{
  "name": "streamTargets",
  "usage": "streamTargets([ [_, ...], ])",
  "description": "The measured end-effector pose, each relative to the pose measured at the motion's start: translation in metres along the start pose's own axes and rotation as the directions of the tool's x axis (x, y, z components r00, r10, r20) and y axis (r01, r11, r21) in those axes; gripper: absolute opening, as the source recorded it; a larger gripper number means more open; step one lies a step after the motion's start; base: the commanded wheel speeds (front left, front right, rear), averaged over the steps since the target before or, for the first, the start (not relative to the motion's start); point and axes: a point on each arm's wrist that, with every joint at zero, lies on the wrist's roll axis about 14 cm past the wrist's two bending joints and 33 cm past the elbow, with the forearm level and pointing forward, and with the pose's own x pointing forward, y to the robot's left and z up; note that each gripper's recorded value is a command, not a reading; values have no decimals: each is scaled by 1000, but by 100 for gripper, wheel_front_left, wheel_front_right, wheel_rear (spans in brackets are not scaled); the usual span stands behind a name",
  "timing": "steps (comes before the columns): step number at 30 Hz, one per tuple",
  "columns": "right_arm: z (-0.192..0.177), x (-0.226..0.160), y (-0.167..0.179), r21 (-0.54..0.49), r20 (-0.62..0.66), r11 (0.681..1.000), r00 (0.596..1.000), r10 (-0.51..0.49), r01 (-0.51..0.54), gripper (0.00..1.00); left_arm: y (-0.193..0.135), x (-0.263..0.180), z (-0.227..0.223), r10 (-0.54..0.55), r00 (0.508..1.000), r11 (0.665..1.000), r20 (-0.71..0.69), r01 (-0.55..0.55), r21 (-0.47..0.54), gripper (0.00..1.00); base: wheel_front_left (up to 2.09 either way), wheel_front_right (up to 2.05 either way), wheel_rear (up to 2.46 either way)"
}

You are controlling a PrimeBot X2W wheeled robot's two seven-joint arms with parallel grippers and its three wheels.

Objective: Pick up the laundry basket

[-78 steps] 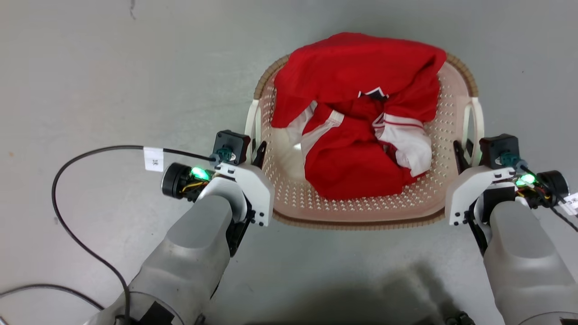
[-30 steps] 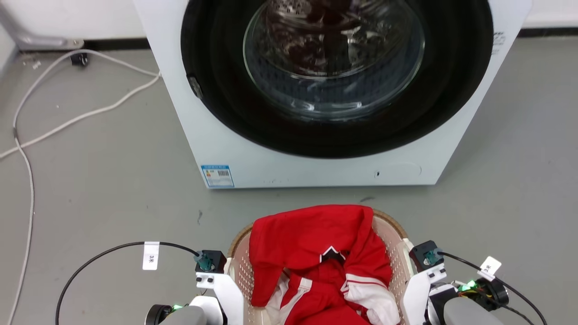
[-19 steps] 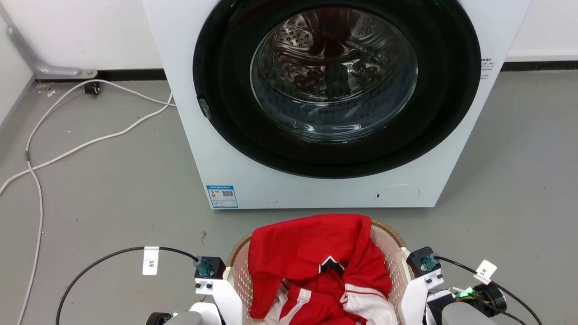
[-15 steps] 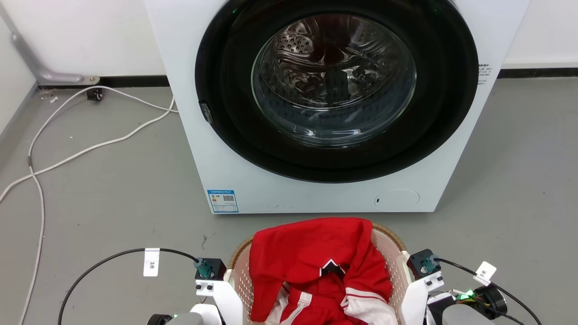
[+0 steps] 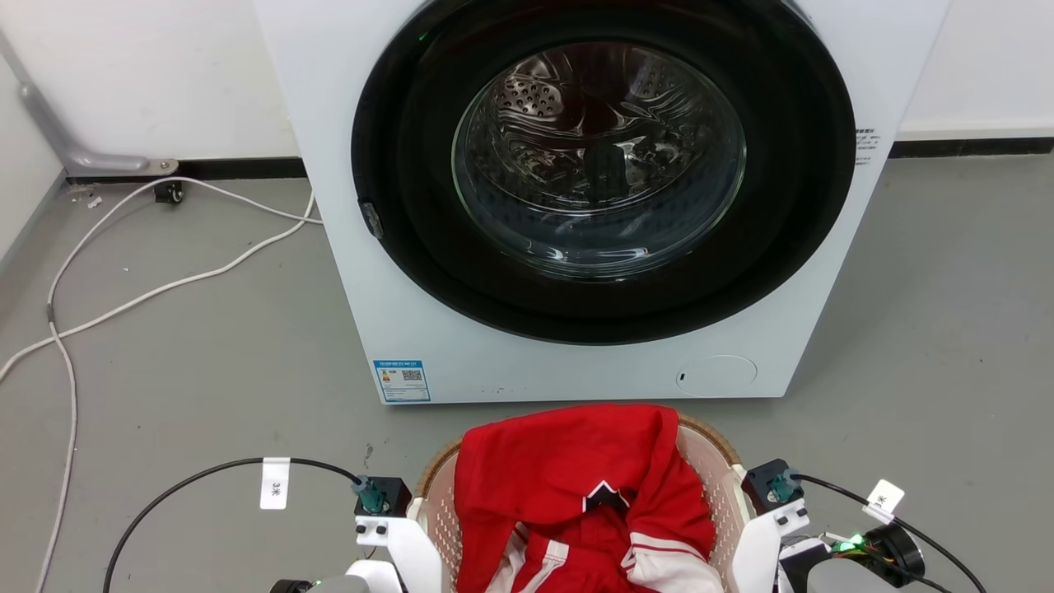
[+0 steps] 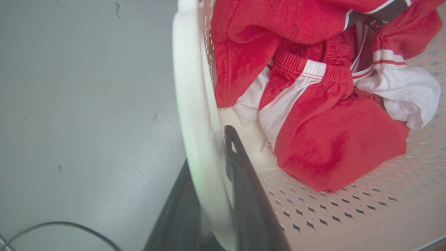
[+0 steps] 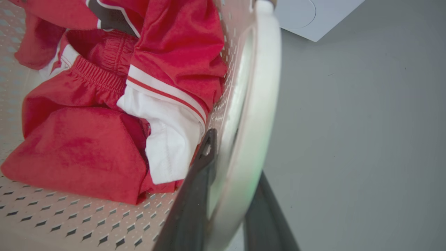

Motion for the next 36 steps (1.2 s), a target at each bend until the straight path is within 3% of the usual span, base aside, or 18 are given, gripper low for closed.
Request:
streamTargets([
  [36,-4,0,1,15,-6,1000,1000,10,-10,0,1,1,-5,0,1000,1000,-11,0,-9,0,0,0,0],
])
